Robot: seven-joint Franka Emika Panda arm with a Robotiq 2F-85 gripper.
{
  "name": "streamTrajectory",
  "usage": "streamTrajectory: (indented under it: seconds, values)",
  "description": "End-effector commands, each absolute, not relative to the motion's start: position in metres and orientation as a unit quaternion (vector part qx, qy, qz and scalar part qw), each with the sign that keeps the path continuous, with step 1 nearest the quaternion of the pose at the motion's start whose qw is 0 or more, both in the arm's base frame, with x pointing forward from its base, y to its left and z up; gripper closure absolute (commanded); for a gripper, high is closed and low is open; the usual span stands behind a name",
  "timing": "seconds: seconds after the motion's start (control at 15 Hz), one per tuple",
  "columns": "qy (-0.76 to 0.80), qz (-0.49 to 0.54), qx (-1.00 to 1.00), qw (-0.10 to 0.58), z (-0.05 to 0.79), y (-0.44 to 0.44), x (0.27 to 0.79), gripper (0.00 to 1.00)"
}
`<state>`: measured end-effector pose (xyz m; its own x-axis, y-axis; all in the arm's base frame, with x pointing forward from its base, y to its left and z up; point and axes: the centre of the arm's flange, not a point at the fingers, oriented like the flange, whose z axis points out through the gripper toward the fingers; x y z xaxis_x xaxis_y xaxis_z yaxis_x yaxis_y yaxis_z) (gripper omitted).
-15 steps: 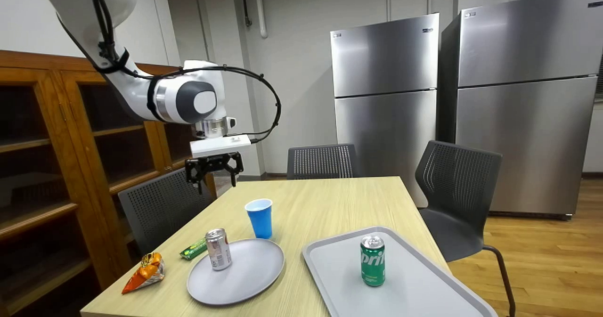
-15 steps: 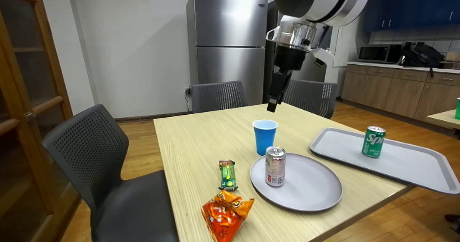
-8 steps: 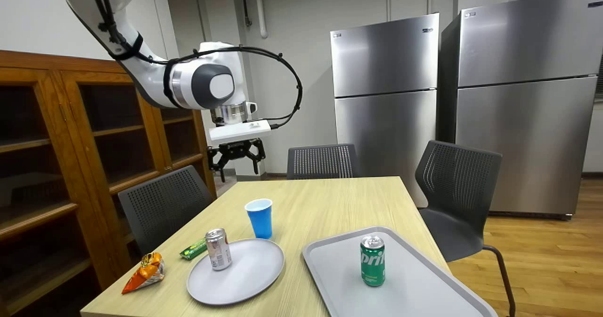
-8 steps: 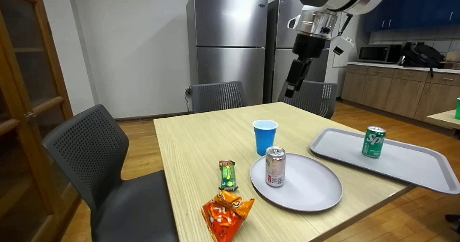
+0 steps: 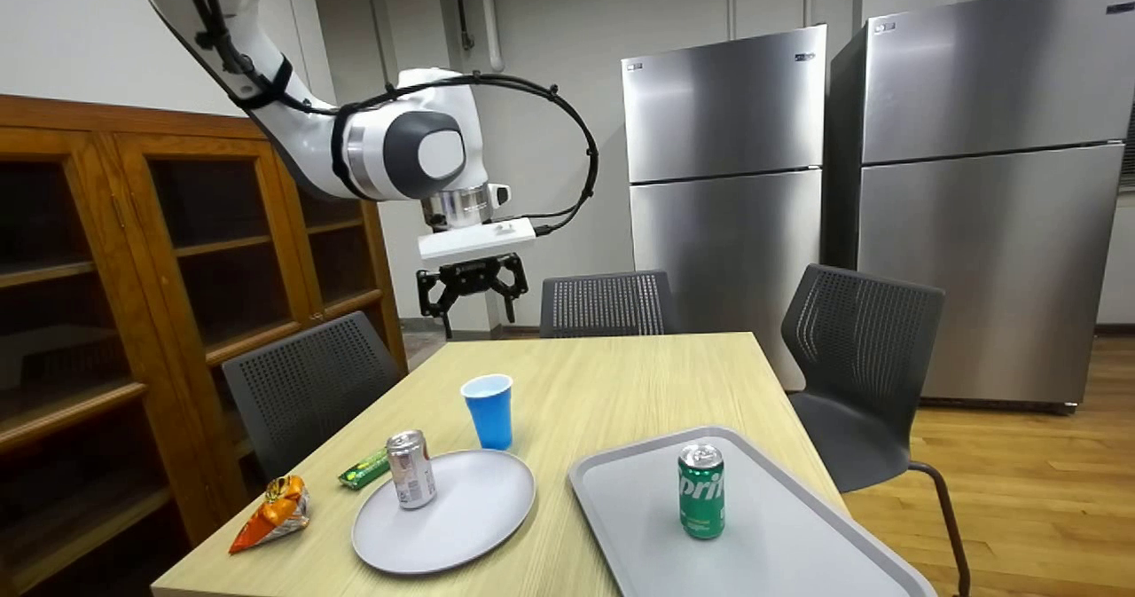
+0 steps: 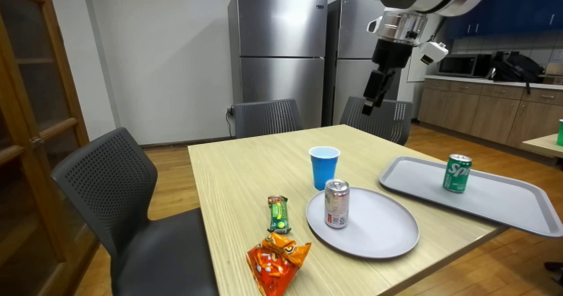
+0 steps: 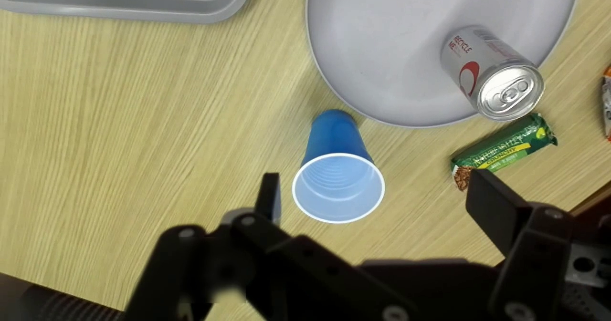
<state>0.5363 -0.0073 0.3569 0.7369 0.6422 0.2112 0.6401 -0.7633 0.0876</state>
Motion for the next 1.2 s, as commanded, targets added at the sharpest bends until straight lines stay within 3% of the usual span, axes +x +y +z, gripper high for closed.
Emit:
streamTrajectory:
  seconds: [0.0,0.73,1.13]
  values:
    - [0.344,0.115,0.932,0.005,0.357,-0.007,0.536,0.00]
    - [0.207,0.091,0.974,0.013,0.349,-0.063,0.518,0.00]
    - [0.100,0.067,0.991,0.051,0.345,-0.114,0.510,0.00]
